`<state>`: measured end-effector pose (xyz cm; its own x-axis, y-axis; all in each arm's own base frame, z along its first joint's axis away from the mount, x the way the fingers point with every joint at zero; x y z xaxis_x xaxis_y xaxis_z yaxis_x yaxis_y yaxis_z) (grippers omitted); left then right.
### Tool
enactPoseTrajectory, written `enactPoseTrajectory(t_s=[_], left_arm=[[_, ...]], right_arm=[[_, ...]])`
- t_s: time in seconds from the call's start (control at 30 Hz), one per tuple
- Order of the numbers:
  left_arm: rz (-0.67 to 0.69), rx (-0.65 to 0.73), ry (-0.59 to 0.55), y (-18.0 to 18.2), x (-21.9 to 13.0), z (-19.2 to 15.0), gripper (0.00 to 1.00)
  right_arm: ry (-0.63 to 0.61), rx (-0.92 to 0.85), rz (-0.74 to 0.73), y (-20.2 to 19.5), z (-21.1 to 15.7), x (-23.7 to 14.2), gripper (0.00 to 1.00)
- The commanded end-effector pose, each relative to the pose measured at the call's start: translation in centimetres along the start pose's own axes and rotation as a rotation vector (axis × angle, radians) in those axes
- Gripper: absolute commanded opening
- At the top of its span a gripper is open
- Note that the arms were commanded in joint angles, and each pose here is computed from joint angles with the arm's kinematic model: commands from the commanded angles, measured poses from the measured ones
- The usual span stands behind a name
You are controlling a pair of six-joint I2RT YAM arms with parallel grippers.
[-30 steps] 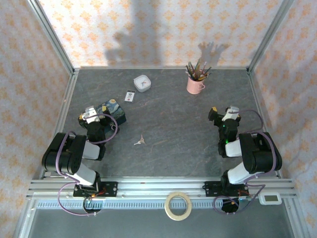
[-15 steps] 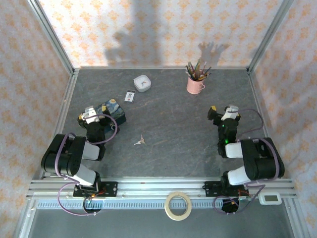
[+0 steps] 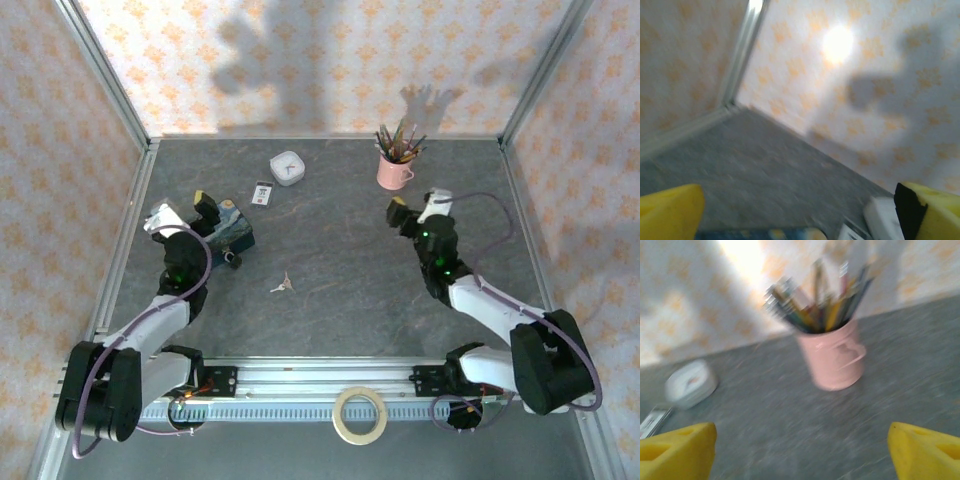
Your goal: Unlock a padlock with a key
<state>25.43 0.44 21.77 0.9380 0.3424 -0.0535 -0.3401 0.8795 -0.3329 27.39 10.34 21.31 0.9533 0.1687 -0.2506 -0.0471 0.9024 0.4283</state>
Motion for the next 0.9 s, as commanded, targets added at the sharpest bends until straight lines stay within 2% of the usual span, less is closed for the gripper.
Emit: enactPoseTrajectory(t_s=[0.0, 0.07, 0.2, 0.37, 0.53, 0.63, 0.77, 0.87], left_arm=[[-0.119, -0.219, 0.244, -0.6, -0.9, -3.3, 0.93], [-0.160, -0.283, 0.294, -0.7, -1.4, -4.2, 0.93], [-0.127, -0.345, 0.374, -0.3, -1.9, -5.5, 0.93], [-0.054, -0.396, 0.325, 0.6, -2.4, -5.1, 0.96], [-0.039, -0.479, 0.283, 1.4, -2.8, -4.2, 0.97], [-0.032, -0.495, 0.268, 2.0, -3.0, -3.7, 0.99], [0.018, -0.483, 0.259, 3.1, -3.2, -3.5, 0.99], [0.036, -0.485, 0.257, 3.7, -3.5, -3.7, 0.99]], right_arm=[[0.204, 0.033, 0.036, 2.4, -2.5, 0.1, 0.85], [0.289, 0.021, 0.083, 4.6, -3.9, 0.1, 0.82], [0.471, -0.041, 0.163, 9.3, -7.4, 0.0, 0.73], [0.680, -0.264, 0.237, 15.9, -13.3, -0.4, 0.58], [0.828, -0.548, 0.240, 19.5, -18.2, 0.4, 0.51], [0.883, -0.635, 0.277, 20.4, -19.8, 1.0, 0.51], [0.899, -0.659, 0.319, 21.9, -20.4, 2.0, 0.51], [0.907, -0.686, 0.318, 22.1, -21.2, 2.6, 0.46]])
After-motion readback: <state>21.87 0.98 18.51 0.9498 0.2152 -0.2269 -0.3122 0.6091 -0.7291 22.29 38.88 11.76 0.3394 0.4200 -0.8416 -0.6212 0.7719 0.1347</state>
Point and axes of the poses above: each hand's point on the last joint's axis, 136 mm out from that joint toward the fingers, its own x axis out along the fingers, its own y axis along the line the jaws close on, z = x × y, the point moved 10 cm from there along -x, back along the fingers, and after that the axes turned 8 degrees about x, right-handed, at the moved point
